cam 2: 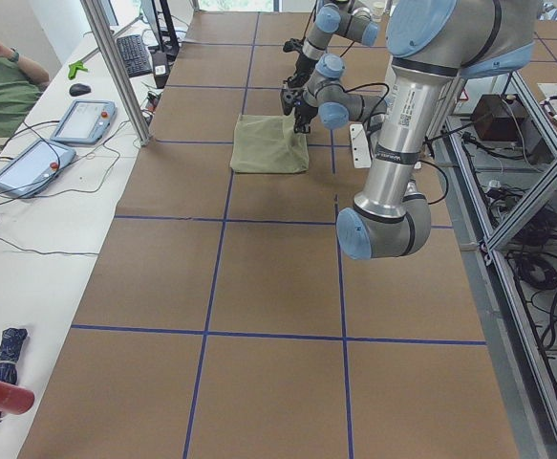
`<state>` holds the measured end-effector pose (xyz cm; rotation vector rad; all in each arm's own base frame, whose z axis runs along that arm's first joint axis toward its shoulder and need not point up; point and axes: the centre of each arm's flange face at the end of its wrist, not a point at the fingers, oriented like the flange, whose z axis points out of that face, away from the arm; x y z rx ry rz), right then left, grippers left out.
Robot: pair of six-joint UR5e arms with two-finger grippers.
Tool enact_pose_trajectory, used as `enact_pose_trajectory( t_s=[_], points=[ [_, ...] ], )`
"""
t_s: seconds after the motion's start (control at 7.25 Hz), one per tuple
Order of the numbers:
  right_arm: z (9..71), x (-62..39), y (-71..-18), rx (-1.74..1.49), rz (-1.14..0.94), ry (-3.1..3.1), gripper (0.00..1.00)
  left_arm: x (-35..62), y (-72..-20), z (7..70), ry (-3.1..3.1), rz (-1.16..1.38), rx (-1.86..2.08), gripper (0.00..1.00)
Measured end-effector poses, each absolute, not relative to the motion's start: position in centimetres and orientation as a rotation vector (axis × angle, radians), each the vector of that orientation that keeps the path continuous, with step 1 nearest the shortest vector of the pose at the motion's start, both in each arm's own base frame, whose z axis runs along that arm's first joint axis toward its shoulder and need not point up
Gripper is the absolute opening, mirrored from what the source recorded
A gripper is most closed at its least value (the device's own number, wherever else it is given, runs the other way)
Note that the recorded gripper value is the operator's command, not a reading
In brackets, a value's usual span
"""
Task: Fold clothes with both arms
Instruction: 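Lift the near shirt end with both grippers and fold it toward the far end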
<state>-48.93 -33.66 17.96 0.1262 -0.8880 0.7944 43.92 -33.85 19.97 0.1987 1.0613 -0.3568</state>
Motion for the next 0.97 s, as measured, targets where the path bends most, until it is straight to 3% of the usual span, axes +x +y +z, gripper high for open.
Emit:
enact_pose_trajectory(
  t_s=[0.97],
  points=[
    [20.8, -55.1, -43.5, 0.195, 0.845, -0.801, 0.00, 50.3, -46.8, 24.5, 0.982, -0.391, 0.316, 0.00]
  ],
)
